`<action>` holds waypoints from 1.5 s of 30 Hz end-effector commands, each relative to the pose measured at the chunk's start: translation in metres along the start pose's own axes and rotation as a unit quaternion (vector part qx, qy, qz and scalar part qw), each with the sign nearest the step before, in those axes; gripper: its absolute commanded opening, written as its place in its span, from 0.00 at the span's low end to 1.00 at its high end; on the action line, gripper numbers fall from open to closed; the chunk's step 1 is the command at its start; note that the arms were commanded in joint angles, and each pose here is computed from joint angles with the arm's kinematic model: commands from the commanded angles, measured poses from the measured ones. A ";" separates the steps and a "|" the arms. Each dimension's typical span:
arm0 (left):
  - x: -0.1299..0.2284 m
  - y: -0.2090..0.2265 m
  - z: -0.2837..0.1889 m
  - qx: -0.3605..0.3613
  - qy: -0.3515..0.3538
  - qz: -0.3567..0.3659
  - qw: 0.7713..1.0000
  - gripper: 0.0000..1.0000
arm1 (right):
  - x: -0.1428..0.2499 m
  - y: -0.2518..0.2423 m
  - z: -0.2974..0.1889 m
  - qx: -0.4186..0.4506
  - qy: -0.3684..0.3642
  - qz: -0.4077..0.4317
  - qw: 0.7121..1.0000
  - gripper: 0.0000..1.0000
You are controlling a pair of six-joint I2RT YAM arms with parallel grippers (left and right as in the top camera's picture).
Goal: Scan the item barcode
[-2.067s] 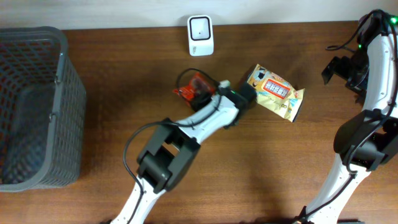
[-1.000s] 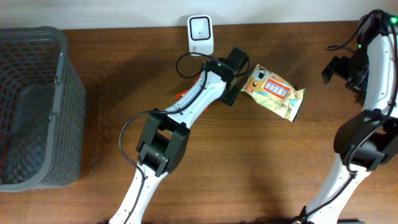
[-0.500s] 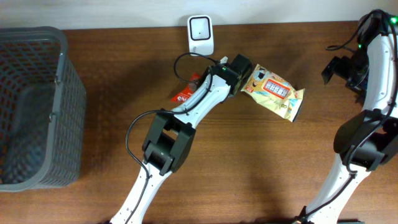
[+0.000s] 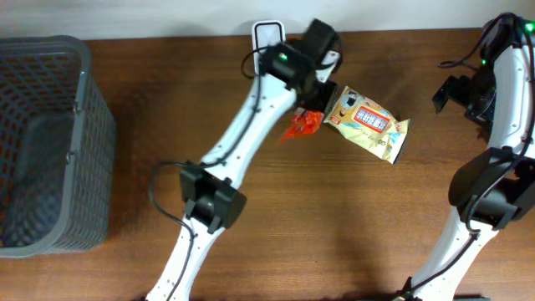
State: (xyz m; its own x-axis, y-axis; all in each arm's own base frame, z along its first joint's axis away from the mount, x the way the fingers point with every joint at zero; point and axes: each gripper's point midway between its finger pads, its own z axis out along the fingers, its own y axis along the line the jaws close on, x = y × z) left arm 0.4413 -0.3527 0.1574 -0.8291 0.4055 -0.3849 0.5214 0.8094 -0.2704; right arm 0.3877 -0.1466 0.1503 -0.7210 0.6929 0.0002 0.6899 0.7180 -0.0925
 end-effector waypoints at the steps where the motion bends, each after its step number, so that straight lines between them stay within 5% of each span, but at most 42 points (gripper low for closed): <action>1: 0.007 -0.012 -0.026 0.212 0.032 -0.064 0.975 0.00 | -0.002 -0.001 -0.014 -0.010 -0.019 0.001 1.000 0.98; 4: 0.024 -0.005 -0.018 0.285 0.065 -0.084 0.953 0.00 | -0.002 -0.001 -0.014 -0.010 -0.019 0.001 1.000 0.98; 9: 0.065 0.019 0.039 0.278 0.117 -0.116 0.946 0.00 | -0.002 -0.001 -0.014 -0.010 -0.019 0.001 1.000 0.98; 16: 0.069 0.096 0.072 0.060 0.103 -0.083 0.989 0.21 | -0.002 -0.001 -0.014 -0.010 -0.019 0.001 1.000 0.98; 19: 0.066 0.143 0.072 -0.073 0.089 -0.064 0.991 0.41 | -0.002 -0.001 -0.014 -0.010 -0.019 0.001 1.000 0.98; 21: 0.063 0.166 0.068 -0.142 0.083 -0.057 0.985 0.64 | -0.002 -0.001 -0.014 -0.010 -0.019 0.001 1.000 0.98; 25: 0.037 0.166 0.035 -0.165 0.047 -0.050 0.984 0.74 | -0.002 -0.001 -0.014 -0.010 -0.019 0.001 1.000 0.98; 29: 0.000 0.118 -0.061 -0.116 -0.022 -0.042 0.992 0.75 | -0.002 -0.001 -0.014 -0.010 -0.019 0.001 1.000 0.98; 32: 0.014 0.088 -0.092 -0.078 -0.005 -0.040 0.996 0.40 | -0.002 -0.001 -0.014 -0.010 -0.019 0.001 1.000 0.98; 37: 0.075 0.069 -0.057 -0.068 0.129 -0.044 0.988 0.05 | -0.002 -0.001 -0.014 -0.010 -0.019 0.001 1.000 0.98; 45: 0.116 0.089 0.068 -0.095 0.150 -0.019 0.984 0.00 | -0.002 -0.001 -0.014 -0.010 -0.019 0.001 1.000 0.98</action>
State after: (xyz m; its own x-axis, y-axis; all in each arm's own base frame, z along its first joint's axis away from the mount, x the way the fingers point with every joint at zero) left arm 0.4045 -0.2723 0.0623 -0.8780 0.4658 -0.1098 0.4779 0.8655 -0.1498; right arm 0.3878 -0.1467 0.1504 -0.7208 0.6932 -0.0004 0.6902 0.7177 -0.0927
